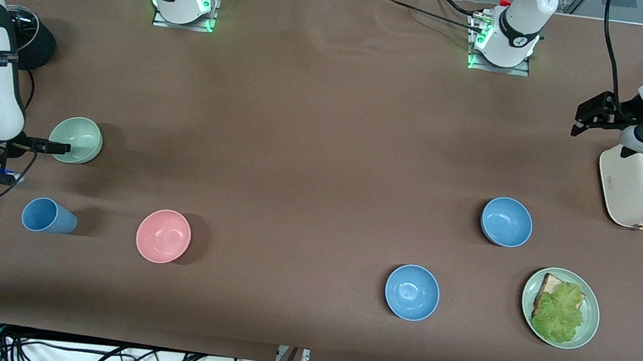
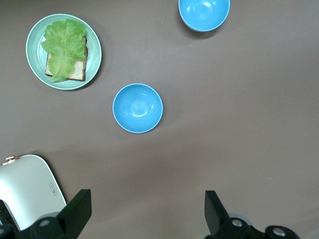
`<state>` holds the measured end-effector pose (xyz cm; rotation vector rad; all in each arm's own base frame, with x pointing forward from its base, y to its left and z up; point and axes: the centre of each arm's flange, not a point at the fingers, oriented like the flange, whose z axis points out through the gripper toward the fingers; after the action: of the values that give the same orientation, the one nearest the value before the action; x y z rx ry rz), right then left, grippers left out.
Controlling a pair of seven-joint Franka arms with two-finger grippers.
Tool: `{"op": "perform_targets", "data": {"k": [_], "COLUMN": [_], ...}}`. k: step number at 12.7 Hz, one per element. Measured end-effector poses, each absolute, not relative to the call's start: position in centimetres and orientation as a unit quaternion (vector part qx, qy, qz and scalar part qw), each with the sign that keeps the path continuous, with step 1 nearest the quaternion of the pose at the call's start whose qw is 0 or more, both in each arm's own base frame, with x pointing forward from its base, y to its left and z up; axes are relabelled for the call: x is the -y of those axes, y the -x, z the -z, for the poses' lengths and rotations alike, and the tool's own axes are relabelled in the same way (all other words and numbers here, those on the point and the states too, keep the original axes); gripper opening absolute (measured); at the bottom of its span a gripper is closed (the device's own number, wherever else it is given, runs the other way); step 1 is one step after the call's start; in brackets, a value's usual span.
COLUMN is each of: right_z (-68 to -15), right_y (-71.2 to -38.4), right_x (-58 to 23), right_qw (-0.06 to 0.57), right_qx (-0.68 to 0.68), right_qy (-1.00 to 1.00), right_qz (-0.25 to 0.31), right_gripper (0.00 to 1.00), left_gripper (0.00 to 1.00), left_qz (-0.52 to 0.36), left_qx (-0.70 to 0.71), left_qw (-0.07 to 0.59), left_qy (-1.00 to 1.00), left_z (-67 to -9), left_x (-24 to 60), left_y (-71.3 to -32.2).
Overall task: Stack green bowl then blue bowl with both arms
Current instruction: 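Lower the right gripper over the pale green bowl and grasp its rim, then carry the pale green bowl with the right gripper to the table middle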
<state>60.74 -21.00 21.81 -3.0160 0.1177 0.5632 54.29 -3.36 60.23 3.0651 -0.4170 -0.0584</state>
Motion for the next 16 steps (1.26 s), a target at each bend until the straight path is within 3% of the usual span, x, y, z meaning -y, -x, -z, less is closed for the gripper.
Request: {"op": "perform_targets", "data": {"k": [5, 7, 14, 16], "right_z": [-20.2, -19.8, -19.4, -19.9], "right_y": [-59.5, -59.2, -59.0, -59.3], "right_x": [21.3, 21.3, 21.1, 20.9], "right_qw": [0.043, 0.046, 0.053, 0.055], "right_qx": [-0.046, -0.047, -0.026, -0.021], "right_qy": [0.980, 0.980, 0.979, 0.980], "right_qz": [-0.186, -0.189, -0.196, -0.191], "right_gripper": [0.99, 0.94, 0.07, 0.04], "left_gripper": [1.00, 1.00, 1.00, 1.00], "left_qz": [0.019, 0.019, 0.019, 0.019], "left_qx": [0.135, 0.135, 0.135, 0.135], "left_qw": [0.024, 0.024, 0.024, 0.024], "left_qy": [-0.990, -0.990, -0.990, -0.990], "left_z": [-60.2, -60.2, -60.2, -60.2], "left_x": [3.4, 3.4, 3.4, 3.4], "left_y": [-54.3, -54.3, -54.3, -54.3]}}
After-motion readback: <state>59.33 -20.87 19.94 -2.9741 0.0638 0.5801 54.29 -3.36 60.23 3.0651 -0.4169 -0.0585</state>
